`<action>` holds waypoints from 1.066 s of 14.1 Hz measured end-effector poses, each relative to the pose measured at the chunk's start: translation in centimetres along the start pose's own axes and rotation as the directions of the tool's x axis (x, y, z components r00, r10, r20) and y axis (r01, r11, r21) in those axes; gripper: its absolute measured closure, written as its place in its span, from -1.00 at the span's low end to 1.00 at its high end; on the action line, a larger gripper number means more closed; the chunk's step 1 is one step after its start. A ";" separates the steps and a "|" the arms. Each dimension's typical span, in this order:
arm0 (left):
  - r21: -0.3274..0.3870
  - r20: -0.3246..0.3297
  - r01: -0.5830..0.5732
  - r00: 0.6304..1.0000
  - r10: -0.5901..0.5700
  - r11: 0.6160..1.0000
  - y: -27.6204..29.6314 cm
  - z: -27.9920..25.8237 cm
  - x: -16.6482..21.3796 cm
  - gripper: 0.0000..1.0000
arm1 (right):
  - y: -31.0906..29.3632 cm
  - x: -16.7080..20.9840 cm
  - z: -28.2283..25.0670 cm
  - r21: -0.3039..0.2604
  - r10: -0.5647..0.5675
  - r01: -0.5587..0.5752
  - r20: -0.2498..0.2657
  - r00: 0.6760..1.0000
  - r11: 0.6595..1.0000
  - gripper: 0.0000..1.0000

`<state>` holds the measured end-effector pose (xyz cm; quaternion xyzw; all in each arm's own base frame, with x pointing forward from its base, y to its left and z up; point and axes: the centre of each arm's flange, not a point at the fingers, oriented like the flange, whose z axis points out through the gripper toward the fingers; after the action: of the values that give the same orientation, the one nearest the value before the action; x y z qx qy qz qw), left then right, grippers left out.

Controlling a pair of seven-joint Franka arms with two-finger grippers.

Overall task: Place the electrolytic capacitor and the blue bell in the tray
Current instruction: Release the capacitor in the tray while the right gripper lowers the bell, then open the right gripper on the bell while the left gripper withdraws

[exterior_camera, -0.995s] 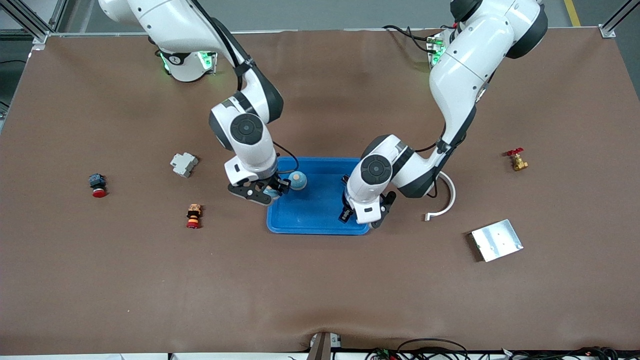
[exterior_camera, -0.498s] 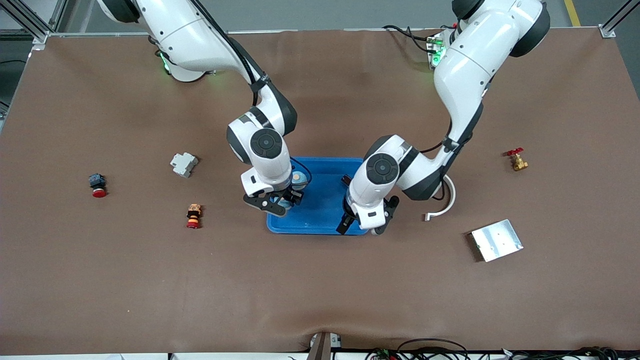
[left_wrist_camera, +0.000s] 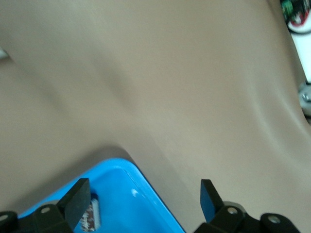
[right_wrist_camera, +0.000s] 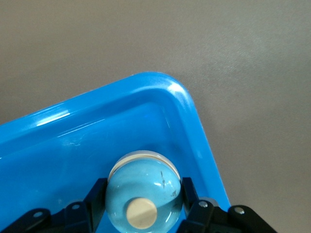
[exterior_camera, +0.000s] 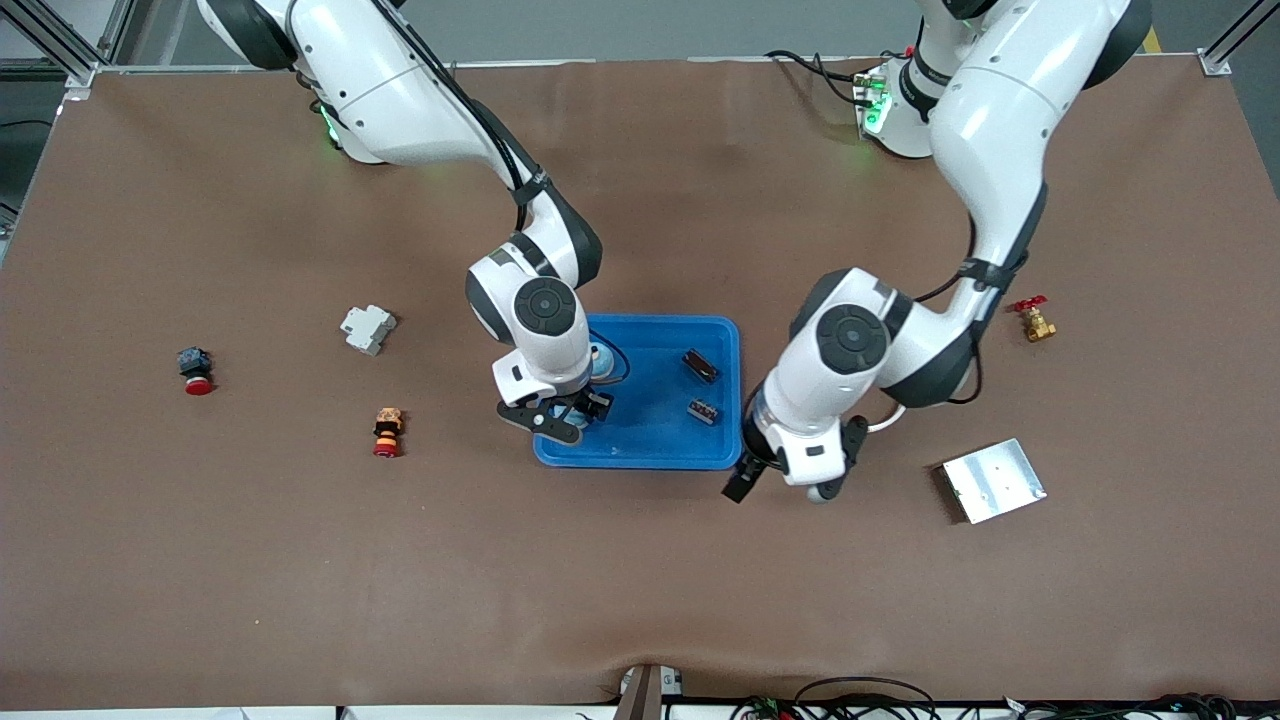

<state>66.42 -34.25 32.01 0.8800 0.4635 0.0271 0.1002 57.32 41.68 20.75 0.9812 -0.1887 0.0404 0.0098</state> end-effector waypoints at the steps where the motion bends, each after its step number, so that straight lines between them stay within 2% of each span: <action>1: 0.039 -0.001 -0.031 1.000 0.031 0.999 -0.5 -0.9 1.2 -1.00 | -0.2 -0.1 0.2 0.000 0.003 -0.003 0.000 1.000 1.000 -0.33; 3: 0.092 0.009 -0.108 0.994 0.108 0.990 -1.5 -2.8 3.7 -1.00 | -0.5 -0.3 0.5 0.001 0.007 -0.007 -0.001 1.000 1.000 -0.33; 8: 0.098 0.067 -0.280 0.959 0.274 0.955 -4.7 -5.9 11.0 -1.00 | -1.2 -0.6 1.2 0.001 0.017 -0.017 -0.002 1.000 1.000 -0.33; 15: 0.151 0.122 -0.581 0.814 0.568 0.800 -12.6 -7.6 17.6 -1.00 | -1.9 -1.1 1.9 0.000 0.036 -0.036 -0.010 0.999 0.999 -0.33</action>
<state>65.12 -11.71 36.12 0.9847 0.1716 -0.0168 0.0233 57.17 43.82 18.76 0.9773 -0.2065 0.0453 0.0102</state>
